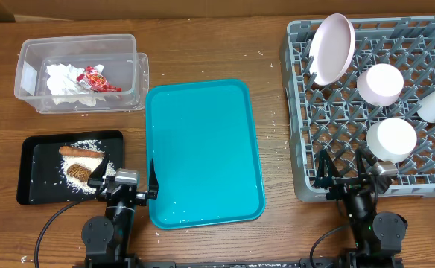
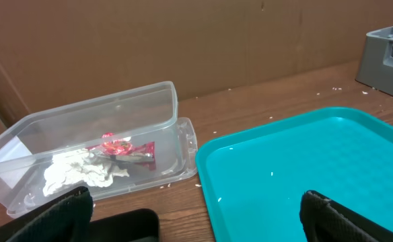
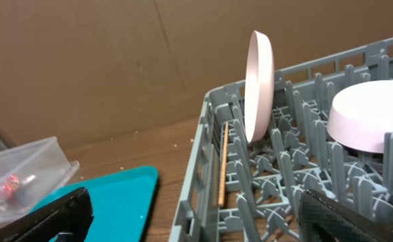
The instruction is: Sort waste into correct bins and load items into the dishwasher
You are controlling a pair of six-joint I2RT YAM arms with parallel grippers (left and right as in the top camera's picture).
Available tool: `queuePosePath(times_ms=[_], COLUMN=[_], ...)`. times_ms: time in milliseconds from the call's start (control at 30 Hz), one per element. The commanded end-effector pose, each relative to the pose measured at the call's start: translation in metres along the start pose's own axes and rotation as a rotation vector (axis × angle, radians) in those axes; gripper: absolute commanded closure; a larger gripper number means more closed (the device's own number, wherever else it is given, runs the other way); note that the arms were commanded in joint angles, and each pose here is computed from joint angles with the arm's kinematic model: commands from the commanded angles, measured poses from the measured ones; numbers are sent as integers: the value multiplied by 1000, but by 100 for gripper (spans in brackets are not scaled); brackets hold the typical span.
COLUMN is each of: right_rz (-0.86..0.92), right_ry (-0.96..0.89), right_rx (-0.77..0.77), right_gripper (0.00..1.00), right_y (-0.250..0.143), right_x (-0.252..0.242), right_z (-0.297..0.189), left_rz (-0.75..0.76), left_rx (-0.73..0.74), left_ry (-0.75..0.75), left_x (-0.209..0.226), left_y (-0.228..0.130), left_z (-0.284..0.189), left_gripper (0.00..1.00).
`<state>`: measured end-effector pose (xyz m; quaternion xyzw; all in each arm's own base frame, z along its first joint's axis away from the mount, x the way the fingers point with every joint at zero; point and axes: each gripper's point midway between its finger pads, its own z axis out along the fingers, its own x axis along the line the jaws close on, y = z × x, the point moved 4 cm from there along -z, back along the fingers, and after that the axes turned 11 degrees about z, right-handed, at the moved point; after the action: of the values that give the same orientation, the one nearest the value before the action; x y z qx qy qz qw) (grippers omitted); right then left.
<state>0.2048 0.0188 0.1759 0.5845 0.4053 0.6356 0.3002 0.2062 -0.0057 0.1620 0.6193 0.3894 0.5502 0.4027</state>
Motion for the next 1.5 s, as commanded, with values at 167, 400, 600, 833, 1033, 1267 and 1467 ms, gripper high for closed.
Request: queuePosePath(times_ms=[167,400,600,833,1033,1267,1467], right_rz=[-158,-155,-156,-156,-156,-156,-156], right_ry=[-23,-9,-8,-8,-8,-8,-8], right_rx=[-11,-6,-8,-8,-8,-8,-8], right_gripper=[0,0,0,0,0,0,0], right_y=[-1,-2,-1,-1,-1,-1,-1], right_x=[-4,-2,-2,-2,-2,-2,-2], right_z=[0,0,0,0,0,0,0], left_rz=[9,9,9,9,9,9,9], left_rx=[1,1,1,1,1,1,1], left_ry=[17,16,16,16,16,16,16], left_x=[2,2,2,2,2,2,2], left_y=[-2,-2,-2,-2,-2,-2,-2], left_z=[0,0,0,0,0,0,0], left_gripper=[0,0,0,0,0,0,0])
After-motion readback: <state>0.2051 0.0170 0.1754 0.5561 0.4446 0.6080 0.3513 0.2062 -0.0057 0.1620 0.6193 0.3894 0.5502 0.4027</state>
